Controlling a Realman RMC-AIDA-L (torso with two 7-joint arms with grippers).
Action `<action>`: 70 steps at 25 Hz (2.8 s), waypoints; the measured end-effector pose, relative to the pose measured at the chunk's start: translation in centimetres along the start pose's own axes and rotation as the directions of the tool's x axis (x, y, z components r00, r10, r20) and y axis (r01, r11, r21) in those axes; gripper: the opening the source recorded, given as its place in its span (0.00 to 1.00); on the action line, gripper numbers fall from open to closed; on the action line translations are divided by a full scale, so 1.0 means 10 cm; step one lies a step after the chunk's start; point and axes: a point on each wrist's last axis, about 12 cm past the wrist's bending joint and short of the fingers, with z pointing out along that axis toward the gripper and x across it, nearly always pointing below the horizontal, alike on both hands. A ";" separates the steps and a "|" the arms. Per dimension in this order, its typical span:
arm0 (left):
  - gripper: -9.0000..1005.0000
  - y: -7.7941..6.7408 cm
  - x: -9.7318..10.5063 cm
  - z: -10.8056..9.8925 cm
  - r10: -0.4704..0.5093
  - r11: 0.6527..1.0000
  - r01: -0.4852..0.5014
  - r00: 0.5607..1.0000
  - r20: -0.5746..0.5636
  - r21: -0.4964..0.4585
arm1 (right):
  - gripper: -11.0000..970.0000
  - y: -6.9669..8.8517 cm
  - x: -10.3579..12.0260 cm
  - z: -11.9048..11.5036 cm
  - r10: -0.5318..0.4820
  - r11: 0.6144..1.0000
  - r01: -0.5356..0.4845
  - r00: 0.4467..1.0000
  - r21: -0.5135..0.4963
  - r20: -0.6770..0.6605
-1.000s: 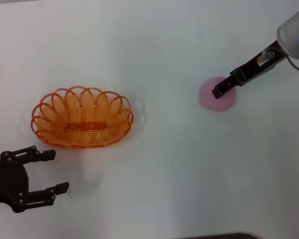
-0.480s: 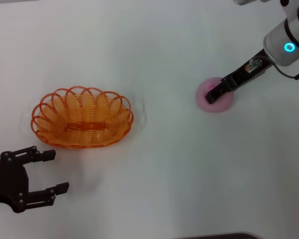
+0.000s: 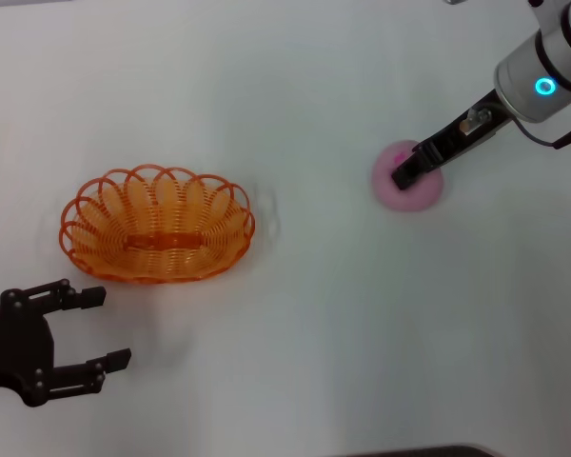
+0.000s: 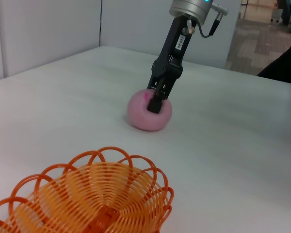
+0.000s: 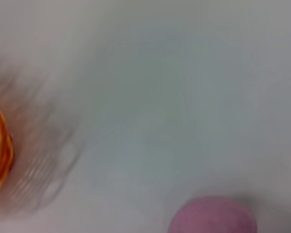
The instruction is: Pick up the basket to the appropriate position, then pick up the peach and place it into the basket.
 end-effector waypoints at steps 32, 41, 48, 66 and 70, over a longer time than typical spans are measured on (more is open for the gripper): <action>0.78 0.01 -0.02 0.00 0.000 1.000 0.000 1.000 0.002 -0.001 | 0.26 0.89 -0.38 0.12 -0.178 0.840 0.302 0.938 -0.450 0.298; 0.78 0.01 -0.02 0.00 0.000 1.000 0.000 1.000 0.003 0.000 | 0.29 0.95 -0.36 0.31 -0.199 0.841 0.323 0.930 -0.434 0.308; 0.78 0.01 -0.02 -0.01 -0.002 1.000 0.002 1.000 0.006 -0.003 | 0.44 0.92 -0.34 0.34 -0.170 0.851 0.301 0.933 -0.431 0.316; 0.78 0.02 -0.01 -0.05 -0.005 1.000 0.005 1.000 0.016 -0.022 | 0.89 0.59 0.10 0.20 -0.181 0.771 0.463 0.817 -0.437 0.547; 0.78 0.02 0.00 -0.07 -0.012 0.999 0.013 1.000 0.019 -0.038 | 0.89 0.37 0.45 0.16 -0.182 0.764 0.496 0.780 -0.412 0.599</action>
